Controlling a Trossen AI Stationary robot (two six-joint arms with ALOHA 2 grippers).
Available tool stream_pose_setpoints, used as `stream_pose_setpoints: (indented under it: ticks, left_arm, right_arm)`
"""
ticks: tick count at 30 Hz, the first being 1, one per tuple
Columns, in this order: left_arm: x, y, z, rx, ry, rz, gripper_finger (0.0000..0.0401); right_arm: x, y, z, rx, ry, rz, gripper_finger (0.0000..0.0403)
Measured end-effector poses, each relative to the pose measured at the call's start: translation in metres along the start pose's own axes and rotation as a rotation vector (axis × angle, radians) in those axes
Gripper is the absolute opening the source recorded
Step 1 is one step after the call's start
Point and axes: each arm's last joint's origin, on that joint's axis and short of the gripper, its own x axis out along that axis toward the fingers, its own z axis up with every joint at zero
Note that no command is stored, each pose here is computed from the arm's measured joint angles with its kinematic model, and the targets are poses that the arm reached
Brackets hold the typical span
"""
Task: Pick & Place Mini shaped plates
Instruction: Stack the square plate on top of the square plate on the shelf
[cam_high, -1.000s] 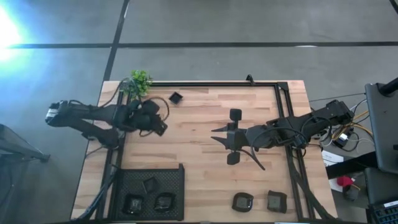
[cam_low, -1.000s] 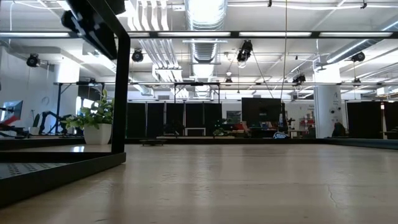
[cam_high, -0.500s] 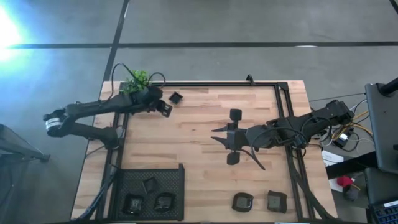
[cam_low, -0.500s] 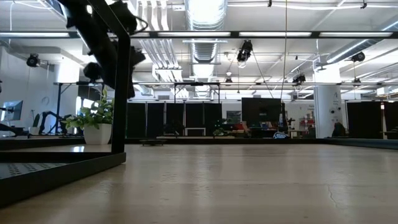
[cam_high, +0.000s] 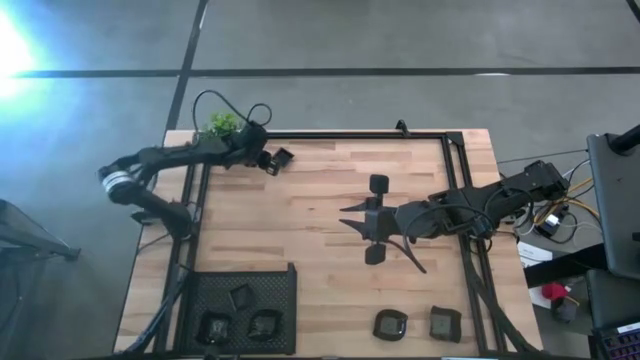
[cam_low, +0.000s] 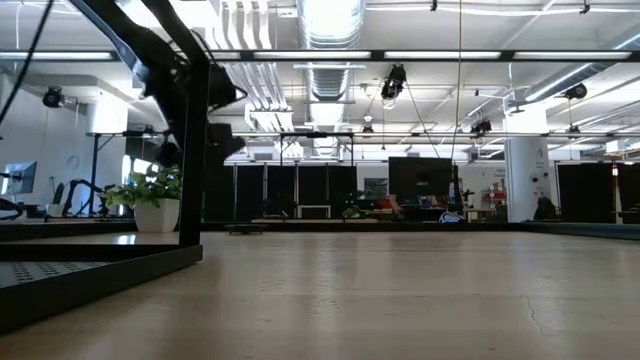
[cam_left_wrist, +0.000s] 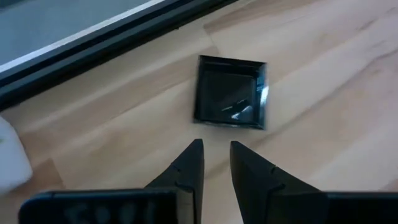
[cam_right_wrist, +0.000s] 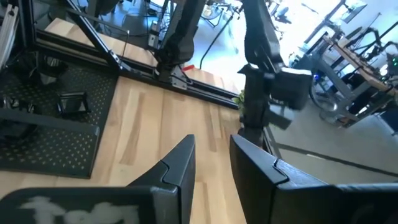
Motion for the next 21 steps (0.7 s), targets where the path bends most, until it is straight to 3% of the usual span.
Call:
stream_pose_setpoints:
  ticks: [10, 21]
  left_arm:
    - [0.043, 0.000, 0.023, 0.054, 0.088, 0.007, 0.0071]
    - [0.063, 0.005, 0.034, 0.039, 0.113, 0.032, 0.0071]
  right_arm:
    - [0.000, 0.000, 0.000, -0.034, 0.000, -0.003, 0.0095]
    - [0.000, 0.000, 0.000, -0.043, 0.000, -0.003, 0.0095]
